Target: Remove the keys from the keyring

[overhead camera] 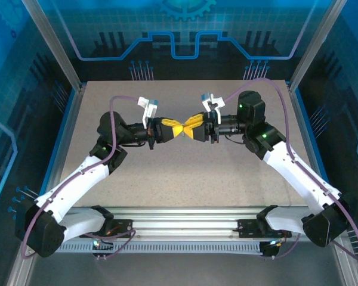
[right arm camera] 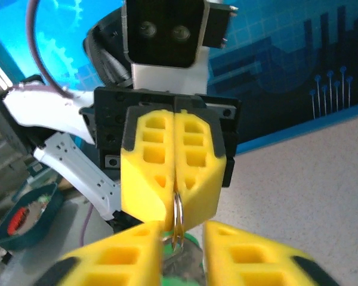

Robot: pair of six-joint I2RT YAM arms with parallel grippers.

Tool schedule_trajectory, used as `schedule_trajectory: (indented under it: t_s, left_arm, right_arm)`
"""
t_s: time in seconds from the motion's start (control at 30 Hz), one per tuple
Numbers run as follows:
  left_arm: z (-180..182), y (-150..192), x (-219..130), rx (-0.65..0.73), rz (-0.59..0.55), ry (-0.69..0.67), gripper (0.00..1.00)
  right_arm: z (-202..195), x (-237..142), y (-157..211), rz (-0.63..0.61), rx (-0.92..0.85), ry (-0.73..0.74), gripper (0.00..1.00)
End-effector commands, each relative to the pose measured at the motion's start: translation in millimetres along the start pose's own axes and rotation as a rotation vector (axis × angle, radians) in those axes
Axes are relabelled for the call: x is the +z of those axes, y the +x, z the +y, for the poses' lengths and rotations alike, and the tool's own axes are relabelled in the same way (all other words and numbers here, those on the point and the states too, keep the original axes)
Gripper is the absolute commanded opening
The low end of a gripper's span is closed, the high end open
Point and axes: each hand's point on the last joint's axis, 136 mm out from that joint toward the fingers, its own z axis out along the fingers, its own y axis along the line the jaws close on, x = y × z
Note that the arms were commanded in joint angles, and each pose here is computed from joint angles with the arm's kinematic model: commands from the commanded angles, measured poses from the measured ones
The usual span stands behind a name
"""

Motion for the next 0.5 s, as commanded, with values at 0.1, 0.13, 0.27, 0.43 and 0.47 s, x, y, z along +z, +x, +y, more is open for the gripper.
schedule_trajectory:
  t_s: [0.1,0.13,0.27,0.43,0.47]
  left_arm:
    - [18.0,-11.7,-9.0,0.153,-0.08,-0.144,0.0]
    - [17.9,-12.3,-8.1,0.173,-0.079,-0.14,0.0]
    - [40.0,-16.8,-9.9,0.194,-0.118,-0.24,0.0]
    - [48.2,-13.9,-2.0,0.162,-0.063,-0.24,0.0]
    - [45.2,-14.7,-0.1,0.17,-0.065,-0.213,0.0]
  right_arm:
    - [-14.8,-31.0,-9.5,-0.087,-0.062,0.197,0.6]
    - [-21.9,-35.3,-9.1,-0.106,-0.062,0.239,0.65]
    - [-38.3,-44.5,-5.2,-0.172,-0.083,0.32,0.8]
    - [-70.9,-57.7,-4.2,-0.257,-0.027,0.448,1.0]
    - [-73.8,-57.1,-3.5,-0.26,-0.022,0.445,1.0]
